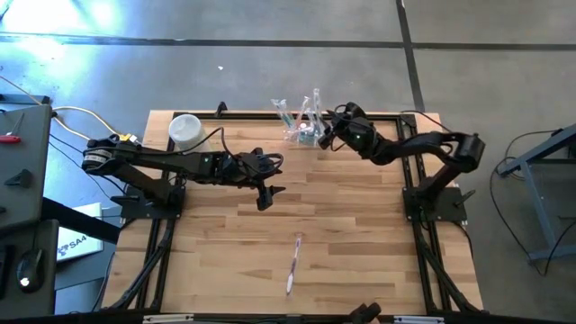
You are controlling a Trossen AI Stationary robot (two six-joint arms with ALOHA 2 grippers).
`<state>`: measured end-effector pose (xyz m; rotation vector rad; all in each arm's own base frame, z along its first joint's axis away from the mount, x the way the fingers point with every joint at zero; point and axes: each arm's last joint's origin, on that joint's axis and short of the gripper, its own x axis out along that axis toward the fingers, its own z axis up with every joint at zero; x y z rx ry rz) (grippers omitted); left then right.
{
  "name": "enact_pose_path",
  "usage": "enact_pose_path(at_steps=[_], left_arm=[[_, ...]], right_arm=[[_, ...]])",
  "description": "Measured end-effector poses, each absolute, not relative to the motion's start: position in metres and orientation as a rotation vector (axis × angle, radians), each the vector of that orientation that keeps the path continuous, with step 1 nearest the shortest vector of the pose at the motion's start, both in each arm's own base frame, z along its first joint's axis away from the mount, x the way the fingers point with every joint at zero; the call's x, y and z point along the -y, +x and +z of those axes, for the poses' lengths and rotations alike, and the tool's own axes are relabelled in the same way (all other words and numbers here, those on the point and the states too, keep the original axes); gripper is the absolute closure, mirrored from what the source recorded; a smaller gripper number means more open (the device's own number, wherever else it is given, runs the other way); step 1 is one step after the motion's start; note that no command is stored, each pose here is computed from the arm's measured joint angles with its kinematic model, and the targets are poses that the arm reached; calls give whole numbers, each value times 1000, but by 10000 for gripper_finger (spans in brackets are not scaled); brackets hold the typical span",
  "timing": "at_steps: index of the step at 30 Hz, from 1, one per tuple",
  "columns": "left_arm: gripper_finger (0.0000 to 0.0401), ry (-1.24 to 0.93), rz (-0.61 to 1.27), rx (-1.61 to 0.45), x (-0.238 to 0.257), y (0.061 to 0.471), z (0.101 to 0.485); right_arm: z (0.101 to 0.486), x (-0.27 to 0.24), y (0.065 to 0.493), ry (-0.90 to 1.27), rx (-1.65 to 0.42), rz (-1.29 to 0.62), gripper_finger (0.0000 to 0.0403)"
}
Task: Pick & Place toothbrushing station
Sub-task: Put the green toothbrush into the transparent organizer, then put the purple toothbrush into the transparent organizer
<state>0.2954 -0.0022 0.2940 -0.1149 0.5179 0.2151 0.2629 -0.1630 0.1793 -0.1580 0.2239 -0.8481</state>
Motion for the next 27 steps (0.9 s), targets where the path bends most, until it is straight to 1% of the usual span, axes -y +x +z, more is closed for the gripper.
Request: enact_pose_path(at_steps=[6,9,13,19,23,27], left_arm=[[141,-115,215,-518,2,295,294],[141,-115,215,-518,2,295,294],[141,-115,215,-518,2,295,294],[141,-119,204,-520,3,295,294],[141,-122,125,-527,14,295,294],[141,-97,41,-532,41,293,294]], right_arm=[[188,160,259,-135,-225,-846,237],[197,159,256,-165,-206,-846,230],[216,153,254,-218,-155,-838,224],[248,135,245,-229,-59,-807,225],[267,111,237,-225,-50,-702,225],[284,76,226,-179,-33,-579,225]])
